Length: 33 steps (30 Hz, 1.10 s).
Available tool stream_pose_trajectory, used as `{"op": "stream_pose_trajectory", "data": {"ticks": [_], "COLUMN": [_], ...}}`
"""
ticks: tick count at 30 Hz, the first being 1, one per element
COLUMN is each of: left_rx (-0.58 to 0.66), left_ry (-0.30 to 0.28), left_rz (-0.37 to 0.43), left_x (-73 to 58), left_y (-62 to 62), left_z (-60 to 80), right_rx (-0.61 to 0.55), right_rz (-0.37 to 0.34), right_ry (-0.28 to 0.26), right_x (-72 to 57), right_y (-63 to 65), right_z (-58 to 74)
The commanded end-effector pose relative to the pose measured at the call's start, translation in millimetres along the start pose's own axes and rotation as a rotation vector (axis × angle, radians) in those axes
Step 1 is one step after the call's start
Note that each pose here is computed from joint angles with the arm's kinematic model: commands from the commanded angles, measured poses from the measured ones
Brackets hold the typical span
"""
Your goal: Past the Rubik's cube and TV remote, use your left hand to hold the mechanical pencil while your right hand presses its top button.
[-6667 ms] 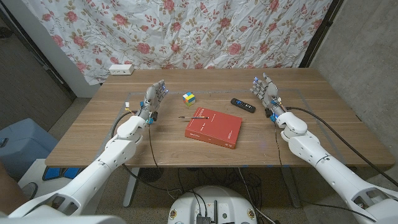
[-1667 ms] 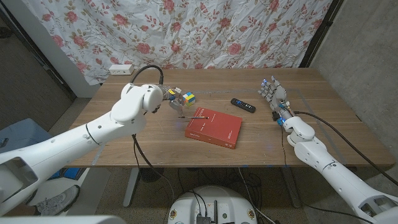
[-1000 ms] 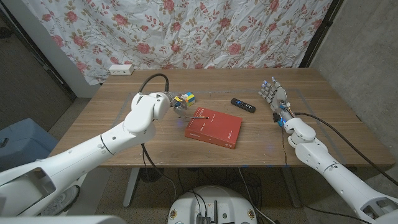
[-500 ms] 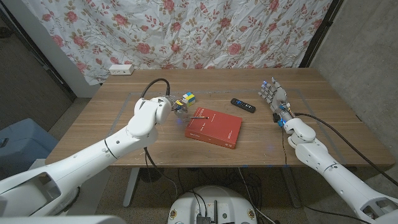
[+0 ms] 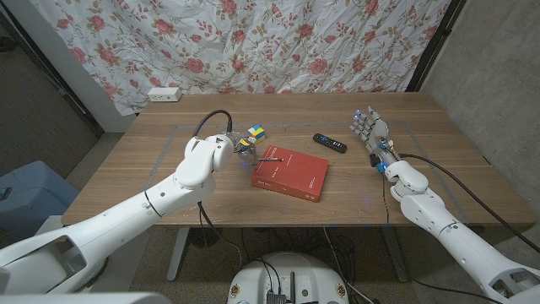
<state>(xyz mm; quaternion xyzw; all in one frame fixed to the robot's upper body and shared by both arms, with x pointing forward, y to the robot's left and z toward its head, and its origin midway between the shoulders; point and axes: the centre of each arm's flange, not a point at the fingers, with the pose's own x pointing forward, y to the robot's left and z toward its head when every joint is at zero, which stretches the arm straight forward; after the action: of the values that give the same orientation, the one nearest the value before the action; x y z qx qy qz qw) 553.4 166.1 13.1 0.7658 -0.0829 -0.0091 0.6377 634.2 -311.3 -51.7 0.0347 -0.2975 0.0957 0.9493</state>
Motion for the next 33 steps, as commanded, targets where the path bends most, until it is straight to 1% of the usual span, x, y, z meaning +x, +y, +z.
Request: {"op": "stream_pose_trajectory", "data": {"ticks": [1,8,11,15,17,20,21,25,32,33], "left_rx": [0.011,0.009,0.013,0.010,0.015,0.009,0.012,0.004,0.008,0.002], "left_ry": [0.017,0.021,0.007,0.012,0.001,0.005,-0.004,0.006,-0.002,0.007], "left_rz": [0.033,0.047,0.051,0.069,0.079,0.083,0.085,0.086,0.102,0.103], "left_x": [-1.1,-1.8,-1.3,-1.3,-1.2,-0.5,-0.2,0.7,0.3,0.2], "left_y": [-1.5,-1.9,-2.1,-3.2,-3.3,-3.3,-3.4,-4.2,-4.8,-5.0], "left_z": [1.6,2.1,2.3,2.2,2.1,1.8,1.8,1.7,3.2,3.5], "right_rx": [0.004,0.000,0.001,0.000,-0.001,-0.001,0.000,0.005,0.003,0.003], "right_rz": [0.001,0.000,0.000,-0.003,-0.004,-0.007,-0.008,-0.015,-0.016,-0.016], "right_ry": [0.009,0.015,0.015,0.014,0.014,0.015,0.015,0.017,0.015,0.014], "right_x": [0.8,1.6,2.0,2.6,2.7,2.5,2.3,0.9,0.1,0.0], "right_y": [1.9,2.4,3.2,3.6,3.7,4.0,4.1,4.0,3.9,4.0], "right_z": [-4.5,-5.8,-6.4,-6.7,-6.8,-7.5,-7.7,-8.9,-8.8,-8.7]}}
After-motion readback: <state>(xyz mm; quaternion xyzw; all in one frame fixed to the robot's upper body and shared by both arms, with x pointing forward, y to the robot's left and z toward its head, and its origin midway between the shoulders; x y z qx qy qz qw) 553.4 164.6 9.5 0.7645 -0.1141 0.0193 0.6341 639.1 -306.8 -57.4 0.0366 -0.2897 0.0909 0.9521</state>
